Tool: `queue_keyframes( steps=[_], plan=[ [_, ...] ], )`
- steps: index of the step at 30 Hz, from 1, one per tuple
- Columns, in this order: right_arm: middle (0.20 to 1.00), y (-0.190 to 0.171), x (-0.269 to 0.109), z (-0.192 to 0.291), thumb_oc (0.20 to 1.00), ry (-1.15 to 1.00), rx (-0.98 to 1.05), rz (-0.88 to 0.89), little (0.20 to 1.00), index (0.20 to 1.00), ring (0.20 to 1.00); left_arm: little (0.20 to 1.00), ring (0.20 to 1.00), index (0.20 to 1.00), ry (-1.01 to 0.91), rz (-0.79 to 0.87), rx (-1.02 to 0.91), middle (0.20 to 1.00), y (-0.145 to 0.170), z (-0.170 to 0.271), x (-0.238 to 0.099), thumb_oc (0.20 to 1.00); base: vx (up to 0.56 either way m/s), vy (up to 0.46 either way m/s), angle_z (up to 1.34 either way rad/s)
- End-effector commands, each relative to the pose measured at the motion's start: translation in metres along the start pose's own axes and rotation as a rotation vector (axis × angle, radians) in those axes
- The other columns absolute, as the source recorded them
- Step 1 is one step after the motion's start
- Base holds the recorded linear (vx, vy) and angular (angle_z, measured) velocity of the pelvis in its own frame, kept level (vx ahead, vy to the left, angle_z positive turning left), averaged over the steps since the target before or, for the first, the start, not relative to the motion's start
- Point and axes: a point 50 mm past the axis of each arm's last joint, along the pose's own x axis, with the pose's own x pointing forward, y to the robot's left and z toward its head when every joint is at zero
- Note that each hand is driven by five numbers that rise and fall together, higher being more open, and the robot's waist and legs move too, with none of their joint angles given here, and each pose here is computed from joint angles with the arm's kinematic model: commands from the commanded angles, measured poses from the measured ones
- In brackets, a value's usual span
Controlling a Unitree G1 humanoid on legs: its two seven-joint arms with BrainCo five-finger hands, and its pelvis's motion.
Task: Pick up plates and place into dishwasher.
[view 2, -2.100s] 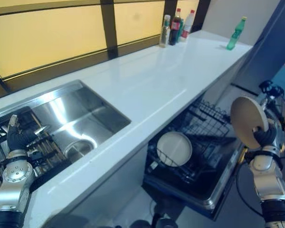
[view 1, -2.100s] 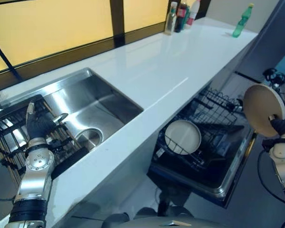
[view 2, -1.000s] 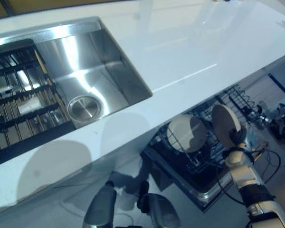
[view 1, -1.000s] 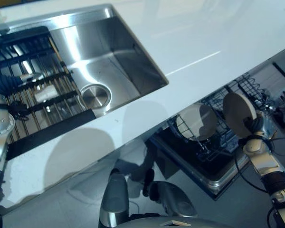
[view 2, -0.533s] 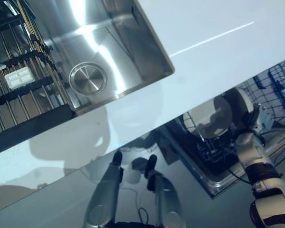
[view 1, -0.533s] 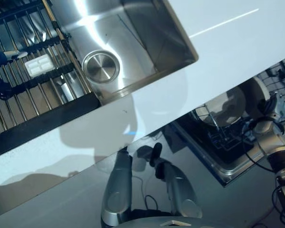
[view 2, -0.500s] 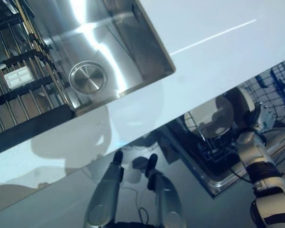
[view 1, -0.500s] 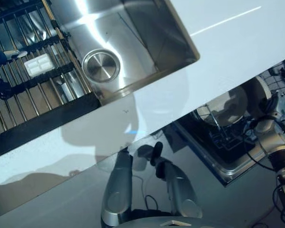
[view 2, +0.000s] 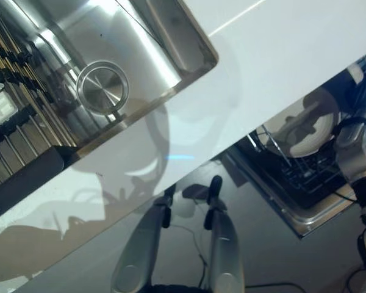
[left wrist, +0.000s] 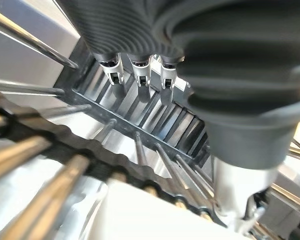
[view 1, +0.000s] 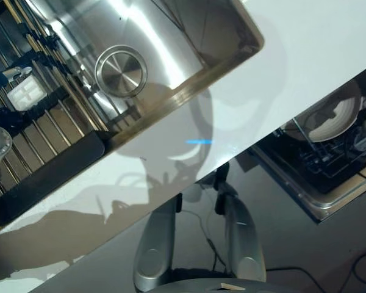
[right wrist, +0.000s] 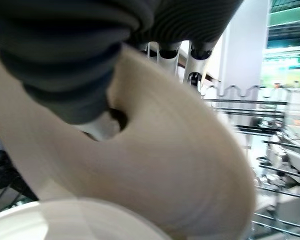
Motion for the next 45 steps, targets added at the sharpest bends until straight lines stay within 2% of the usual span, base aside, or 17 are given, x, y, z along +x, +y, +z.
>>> queue_keyframes(
  steps=[1, 10, 21, 22, 23, 33, 45],
  plan=[
    [0.2, -0.075, 0.04, -0.029, 0.2, 0.113, -0.217, -0.218, 0.2, 0.2, 0.2, 1.0, 1.0, 1.0, 0.109, -0.004, -0.193, 1.0, -0.045, -0.012, -0.037, 1.0, -0.02, 0.1, -0.04],
    [0.2, -0.071, 0.051, -0.01, 0.2, 0.092, -0.22, -0.171, 0.2, 0.2, 0.2, 1.0, 1.0, 1.0, 0.165, 0.009, -0.247, 1.0, -0.073, -0.011, -0.059, 1.0, 0.01, 0.09, -0.07],
    [0.2, -0.065, 0.056, 0.001, 0.2, 0.094, -0.242, -0.133, 0.2, 0.2, 0.2, 1.0, 1.0, 1.0, 0.193, 0.002, -0.286, 1.0, -0.081, -0.007, -0.065, 1.0, 0.01, 0.025, 0.01],
    [0.504, -0.064, 0.056, 0.001, 0.504, 0.096, -0.242, -0.128, 0.504, 0.504, 0.504, 1.0, 1.0, 1.0, 0.192, -0.001, -0.288, 1.0, -0.082, -0.006, -0.065, 1.0, 0.0, 0.0, 0.0],
    [1.0, -0.064, 0.057, 0.0, 1.0, 0.1, -0.243, -0.129, 1.0, 1.0, 1.0, 1.0, 1.0, 1.0, 0.189, -0.005, -0.29, 1.0, -0.082, -0.006, -0.065, 1.0, 0.0, 0.0, 0.0],
    [1.0, -0.07, 0.057, -0.008, 1.0, 0.11, -0.242, -0.158, 1.0, 1.0, 1.0, 1.0, 1.0, 1.0, 0.197, -0.002, -0.302, 1.0, -0.073, -0.009, -0.06, 1.0, -0.01, 0.017, 0.0],
    [1.0, -0.059, 0.048, -0.028, 1.0, 0.141, -0.268, -0.122, 1.0, 1.0, 1.0, 1.0, 1.0, 1.0, 0.23, -0.004, -0.316, 1.0, -0.066, -0.02, -0.064, 1.0, -0.03, 0.065, -0.01]
  ],
)
